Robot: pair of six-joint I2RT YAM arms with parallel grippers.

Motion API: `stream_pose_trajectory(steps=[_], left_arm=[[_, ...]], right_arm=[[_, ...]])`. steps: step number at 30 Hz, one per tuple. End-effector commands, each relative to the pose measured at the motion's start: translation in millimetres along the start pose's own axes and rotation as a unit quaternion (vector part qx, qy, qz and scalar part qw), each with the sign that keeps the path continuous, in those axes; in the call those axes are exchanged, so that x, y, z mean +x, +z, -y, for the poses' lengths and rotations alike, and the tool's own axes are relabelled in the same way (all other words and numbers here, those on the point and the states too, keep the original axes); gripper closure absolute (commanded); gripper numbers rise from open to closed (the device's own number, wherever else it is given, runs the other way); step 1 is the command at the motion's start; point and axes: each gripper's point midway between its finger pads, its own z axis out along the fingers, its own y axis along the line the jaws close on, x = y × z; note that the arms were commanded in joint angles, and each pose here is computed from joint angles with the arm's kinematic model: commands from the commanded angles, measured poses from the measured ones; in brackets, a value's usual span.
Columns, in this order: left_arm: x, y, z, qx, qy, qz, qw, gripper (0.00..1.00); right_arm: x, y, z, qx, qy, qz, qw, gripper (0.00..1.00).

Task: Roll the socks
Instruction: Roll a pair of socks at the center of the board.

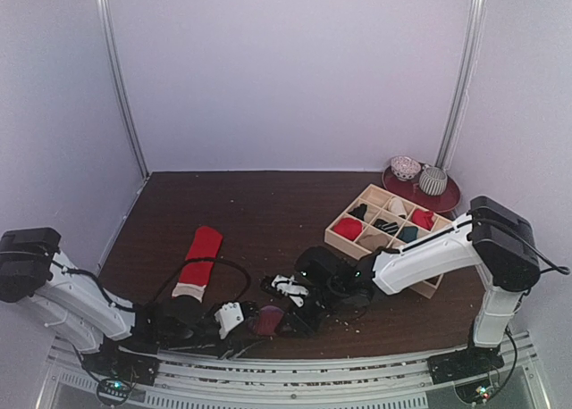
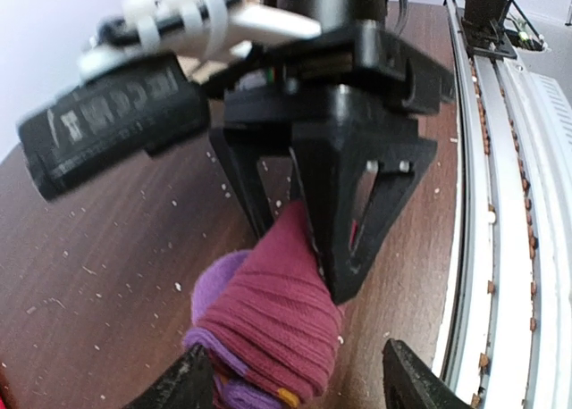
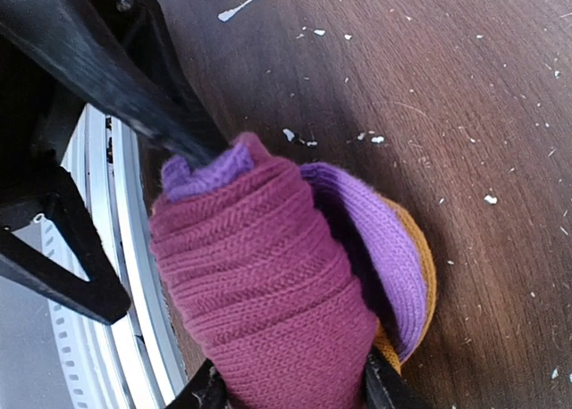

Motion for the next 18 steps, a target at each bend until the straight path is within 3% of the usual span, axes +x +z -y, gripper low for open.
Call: stream_pose_trajectory(steps=[1, 13, 16, 18], left_arm=[[-31.9, -4.4, -7.2, -0.022, 0.029, 0.059, 0.998, 0.36], [-5.4, 16.9, 4.6, -0.001, 0.028, 0.029, 0.999, 0.38], [2.0, 23.8, 8.0, 0.005, 0.023, 0.017, 1.000, 0.47], [7.5, 26.8, 9.6, 0.008, 0.018, 0.008, 1.000, 0.60]], right_arm=[[84.4, 10.3, 24.0, 0.039, 0.052, -0.142, 0.988, 0.58], [87.6, 10.3, 23.8, 0.037, 0.055, -0.147, 0.987, 0.58], [88.7, 9.9, 23.2, 0.036, 0.055, -0.149, 0.987, 0.58], [87.7, 9.7, 22.4, 0.033, 0.056, -0.149, 0.987, 0.58]])
